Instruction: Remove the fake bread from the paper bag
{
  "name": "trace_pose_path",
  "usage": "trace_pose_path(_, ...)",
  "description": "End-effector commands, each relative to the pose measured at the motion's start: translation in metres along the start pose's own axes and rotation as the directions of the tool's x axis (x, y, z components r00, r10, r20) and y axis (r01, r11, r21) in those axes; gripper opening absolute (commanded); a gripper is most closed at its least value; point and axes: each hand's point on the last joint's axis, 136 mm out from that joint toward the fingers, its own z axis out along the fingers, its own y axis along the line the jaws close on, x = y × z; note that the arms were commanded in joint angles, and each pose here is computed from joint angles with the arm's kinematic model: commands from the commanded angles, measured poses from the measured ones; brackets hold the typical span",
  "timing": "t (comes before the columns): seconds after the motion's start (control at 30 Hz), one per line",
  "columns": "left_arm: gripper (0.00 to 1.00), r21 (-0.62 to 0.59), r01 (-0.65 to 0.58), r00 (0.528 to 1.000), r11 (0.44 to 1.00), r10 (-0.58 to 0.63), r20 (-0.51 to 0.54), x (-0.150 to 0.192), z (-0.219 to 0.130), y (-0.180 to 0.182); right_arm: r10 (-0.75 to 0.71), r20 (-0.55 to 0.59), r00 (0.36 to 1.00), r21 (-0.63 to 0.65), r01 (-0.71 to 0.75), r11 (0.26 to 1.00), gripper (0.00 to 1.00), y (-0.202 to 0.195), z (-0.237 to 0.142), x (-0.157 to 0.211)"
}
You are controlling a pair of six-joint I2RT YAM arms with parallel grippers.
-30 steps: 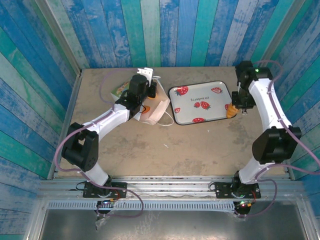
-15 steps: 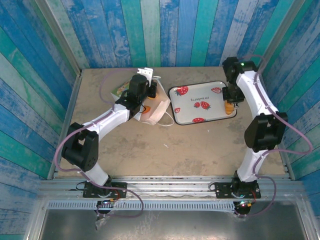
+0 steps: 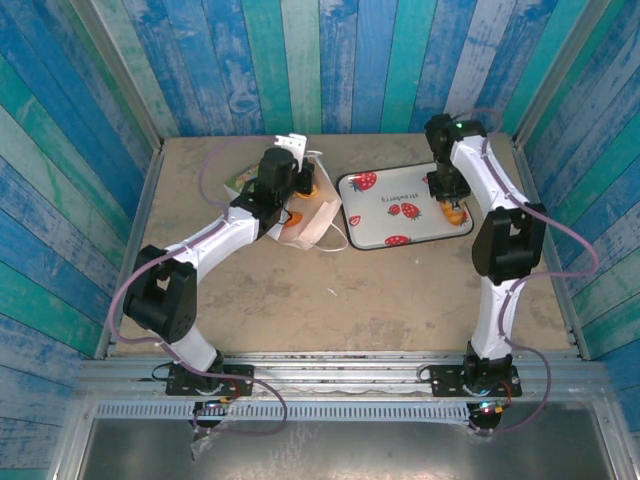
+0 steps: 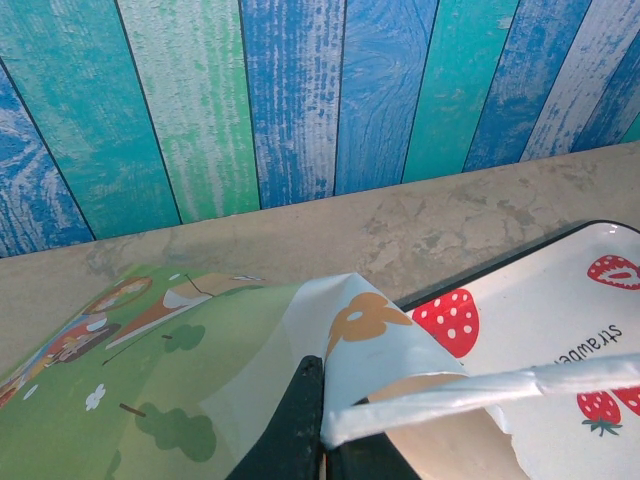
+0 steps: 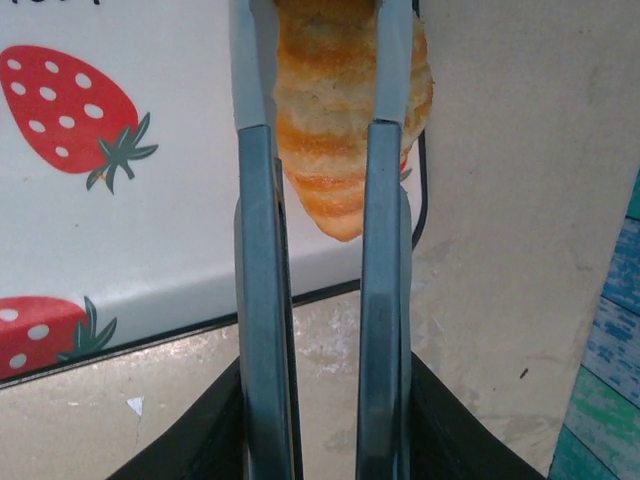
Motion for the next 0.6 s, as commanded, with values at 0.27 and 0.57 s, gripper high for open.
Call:
trace_pose_path(0.27, 0.01, 0.025, 0.020, 0.991, 0.999, -0.023, 0.129, -0.053, -0.019, -0.005, -0.035, -0.021, 0.999, -0.011, 0.035, 0.999, 0.47, 0.006, 0.007, -0.001)
trace_pose_path(0.57, 0.01, 0.020, 0.015, 0.992, 1.000, -0.018, 0.123, -0.051, -0.020, -0.004, -0.016, 0.030, 0.999, -0.037, 0.017, 0.999, 0.45, 0.003, -0.015, -0.002)
